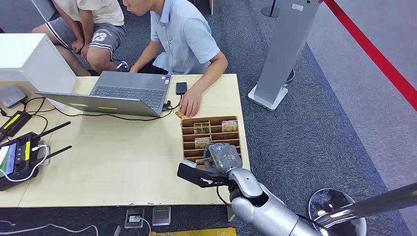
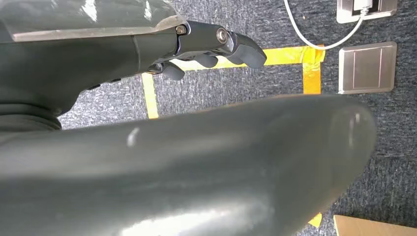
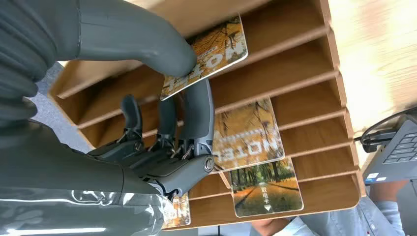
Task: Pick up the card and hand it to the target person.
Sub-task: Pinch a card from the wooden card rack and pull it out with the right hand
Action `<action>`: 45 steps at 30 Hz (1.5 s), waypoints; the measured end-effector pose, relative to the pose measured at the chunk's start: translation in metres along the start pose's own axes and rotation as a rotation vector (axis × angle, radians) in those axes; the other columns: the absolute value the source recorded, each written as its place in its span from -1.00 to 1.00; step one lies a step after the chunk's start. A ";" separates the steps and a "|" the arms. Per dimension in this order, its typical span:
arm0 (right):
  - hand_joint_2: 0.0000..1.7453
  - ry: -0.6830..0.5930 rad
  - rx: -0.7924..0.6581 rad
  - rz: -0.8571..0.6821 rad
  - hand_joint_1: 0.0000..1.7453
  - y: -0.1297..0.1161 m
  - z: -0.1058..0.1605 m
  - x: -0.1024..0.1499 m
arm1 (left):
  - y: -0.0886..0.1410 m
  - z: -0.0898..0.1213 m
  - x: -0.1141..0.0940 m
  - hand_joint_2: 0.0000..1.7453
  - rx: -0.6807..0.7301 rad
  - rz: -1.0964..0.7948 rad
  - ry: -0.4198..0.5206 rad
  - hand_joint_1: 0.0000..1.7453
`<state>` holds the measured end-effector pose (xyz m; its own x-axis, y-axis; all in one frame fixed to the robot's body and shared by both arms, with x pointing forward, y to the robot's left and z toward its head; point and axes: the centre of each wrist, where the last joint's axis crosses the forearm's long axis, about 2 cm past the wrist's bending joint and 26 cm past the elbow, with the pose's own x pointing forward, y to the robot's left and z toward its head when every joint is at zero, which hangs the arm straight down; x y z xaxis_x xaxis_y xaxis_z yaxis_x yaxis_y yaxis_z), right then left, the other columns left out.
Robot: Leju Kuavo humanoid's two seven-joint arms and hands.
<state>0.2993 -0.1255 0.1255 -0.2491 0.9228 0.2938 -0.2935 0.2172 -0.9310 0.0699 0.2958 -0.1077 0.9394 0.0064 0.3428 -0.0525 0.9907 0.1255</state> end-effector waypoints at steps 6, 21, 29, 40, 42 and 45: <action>1.00 0.000 -0.002 -0.001 0.48 0.000 0.000 0.000 | 0.000 0.000 0.000 -1.00 0.000 0.000 0.000 -1.00; 1.00 0.000 -0.001 -0.006 0.64 0.002 0.000 -0.001 | 0.000 0.000 0.000 1.00 0.003 -0.020 -0.015 -1.00; 1.00 0.006 -0.011 -0.024 0.64 -0.001 0.000 0.000 | 0.001 0.000 -0.001 1.00 0.009 -0.007 -0.017 -1.00; 1.00 0.013 -0.140 -0.108 0.64 -0.062 0.015 0.004 | 0.005 0.001 -0.008 1.00 0.020 0.012 -0.006 -1.00; 1.00 -0.001 -0.180 -0.115 0.64 -0.070 0.019 0.005 | 0.006 0.001 -0.009 1.00 0.020 0.014 -0.007 -1.00; 1.00 -0.021 -0.227 -0.124 0.64 -0.080 0.024 0.007 | 0.006 0.001 -0.009 1.00 0.020 0.017 -0.008 -1.00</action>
<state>0.2994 -0.1443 0.2069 -0.2443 0.8782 0.4112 -0.1085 0.3966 -0.9115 0.0608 0.3011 -0.1090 0.9356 0.0217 0.3524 -0.0749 0.9876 0.1381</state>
